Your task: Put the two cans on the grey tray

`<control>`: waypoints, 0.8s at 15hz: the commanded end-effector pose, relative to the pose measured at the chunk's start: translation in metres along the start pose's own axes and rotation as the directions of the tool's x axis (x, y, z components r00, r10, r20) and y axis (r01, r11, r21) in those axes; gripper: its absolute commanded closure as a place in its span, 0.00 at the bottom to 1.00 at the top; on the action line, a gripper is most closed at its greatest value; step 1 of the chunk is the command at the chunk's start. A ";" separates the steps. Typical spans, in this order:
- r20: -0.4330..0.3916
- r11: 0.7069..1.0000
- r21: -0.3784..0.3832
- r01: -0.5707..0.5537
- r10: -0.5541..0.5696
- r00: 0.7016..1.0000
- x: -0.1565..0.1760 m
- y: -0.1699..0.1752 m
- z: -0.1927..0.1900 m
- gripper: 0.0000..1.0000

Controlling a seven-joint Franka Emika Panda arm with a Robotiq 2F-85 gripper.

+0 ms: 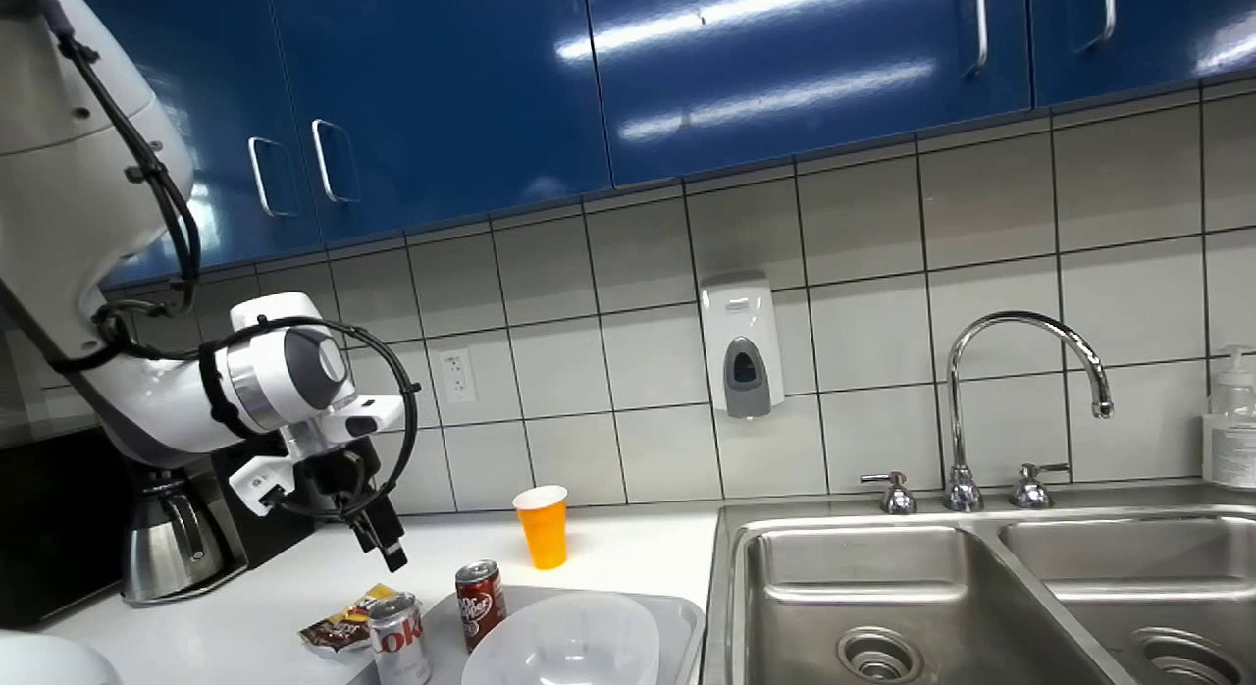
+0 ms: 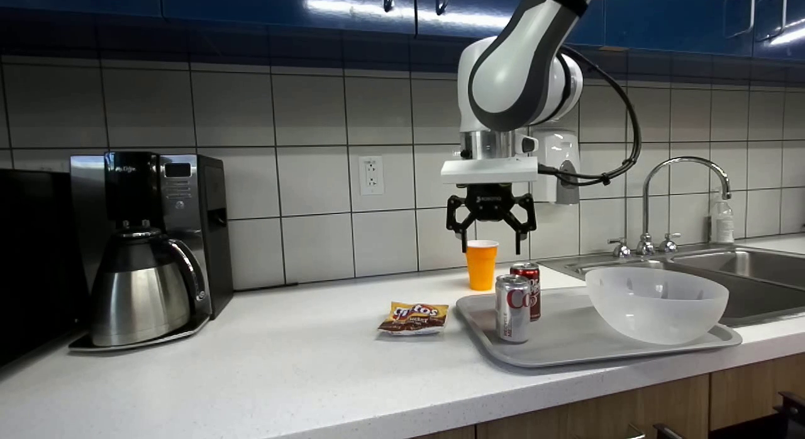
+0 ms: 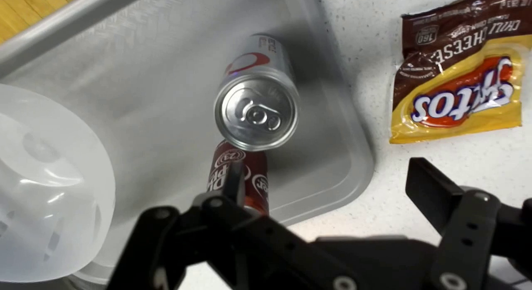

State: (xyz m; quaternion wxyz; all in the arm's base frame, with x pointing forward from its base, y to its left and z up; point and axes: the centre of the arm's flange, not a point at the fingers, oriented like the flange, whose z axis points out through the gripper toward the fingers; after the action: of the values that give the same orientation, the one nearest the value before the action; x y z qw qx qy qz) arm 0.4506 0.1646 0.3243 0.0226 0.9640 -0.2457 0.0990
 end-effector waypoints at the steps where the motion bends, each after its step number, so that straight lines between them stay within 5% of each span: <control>1: -0.063 0.999 0.043 0.015 -0.013 0.998 -0.013 0.006 -0.036 0.00; 11: -0.120 0.991 0.017 0.134 -0.131 0.984 -0.079 0.007 -0.089 0.00; 12: -0.107 0.992 0.029 0.120 -0.116 0.988 -0.060 -0.009 -0.070 0.00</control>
State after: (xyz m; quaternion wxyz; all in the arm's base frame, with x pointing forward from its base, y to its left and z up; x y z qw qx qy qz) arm 0.3898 0.2074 0.3810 0.0243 0.9706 -0.1846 0.1525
